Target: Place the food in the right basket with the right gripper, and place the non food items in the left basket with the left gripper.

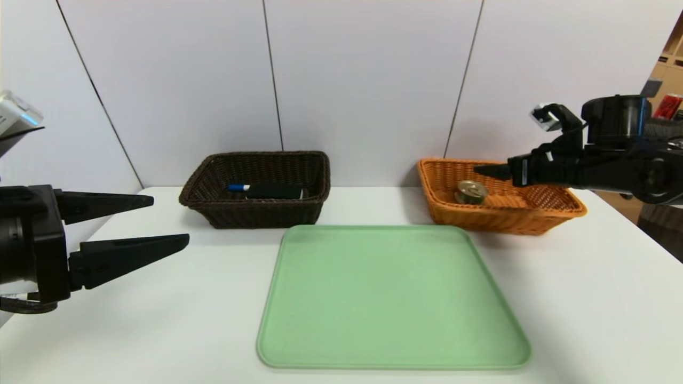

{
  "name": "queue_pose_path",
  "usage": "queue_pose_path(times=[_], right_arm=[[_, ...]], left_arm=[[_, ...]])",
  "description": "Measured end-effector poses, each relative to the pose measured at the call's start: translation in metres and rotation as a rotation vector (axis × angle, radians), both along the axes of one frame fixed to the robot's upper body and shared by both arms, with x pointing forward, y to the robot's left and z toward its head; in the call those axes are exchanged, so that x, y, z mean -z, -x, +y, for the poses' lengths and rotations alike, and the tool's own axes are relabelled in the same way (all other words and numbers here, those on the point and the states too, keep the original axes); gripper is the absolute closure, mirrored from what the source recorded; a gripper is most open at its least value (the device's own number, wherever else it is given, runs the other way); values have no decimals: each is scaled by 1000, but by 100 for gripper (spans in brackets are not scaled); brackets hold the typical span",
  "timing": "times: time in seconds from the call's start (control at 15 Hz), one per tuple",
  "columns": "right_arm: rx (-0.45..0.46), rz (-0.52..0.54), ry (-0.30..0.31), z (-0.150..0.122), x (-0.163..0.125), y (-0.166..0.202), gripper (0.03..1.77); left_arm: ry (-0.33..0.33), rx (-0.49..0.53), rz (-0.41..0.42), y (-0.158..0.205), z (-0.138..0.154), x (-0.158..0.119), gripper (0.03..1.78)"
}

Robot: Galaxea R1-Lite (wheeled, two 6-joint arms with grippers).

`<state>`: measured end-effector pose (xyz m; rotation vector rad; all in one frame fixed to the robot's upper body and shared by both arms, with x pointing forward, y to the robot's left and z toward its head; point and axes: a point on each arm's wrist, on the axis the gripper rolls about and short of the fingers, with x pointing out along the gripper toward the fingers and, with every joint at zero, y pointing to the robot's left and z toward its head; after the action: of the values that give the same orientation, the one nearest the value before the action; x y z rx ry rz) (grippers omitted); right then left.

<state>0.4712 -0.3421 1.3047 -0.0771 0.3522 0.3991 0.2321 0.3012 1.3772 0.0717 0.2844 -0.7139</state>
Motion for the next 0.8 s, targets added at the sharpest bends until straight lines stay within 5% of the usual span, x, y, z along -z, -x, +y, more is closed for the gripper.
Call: queue_pose_path(times=[0.33,0.8], right_arm=[[10,-28,-11,1,-27,63,12],[25,-56,-33,5,-64,178,11]], left_arm=[[8,-12,20,15,2,8,12],[-45,-179,16,51,11,17,12]])
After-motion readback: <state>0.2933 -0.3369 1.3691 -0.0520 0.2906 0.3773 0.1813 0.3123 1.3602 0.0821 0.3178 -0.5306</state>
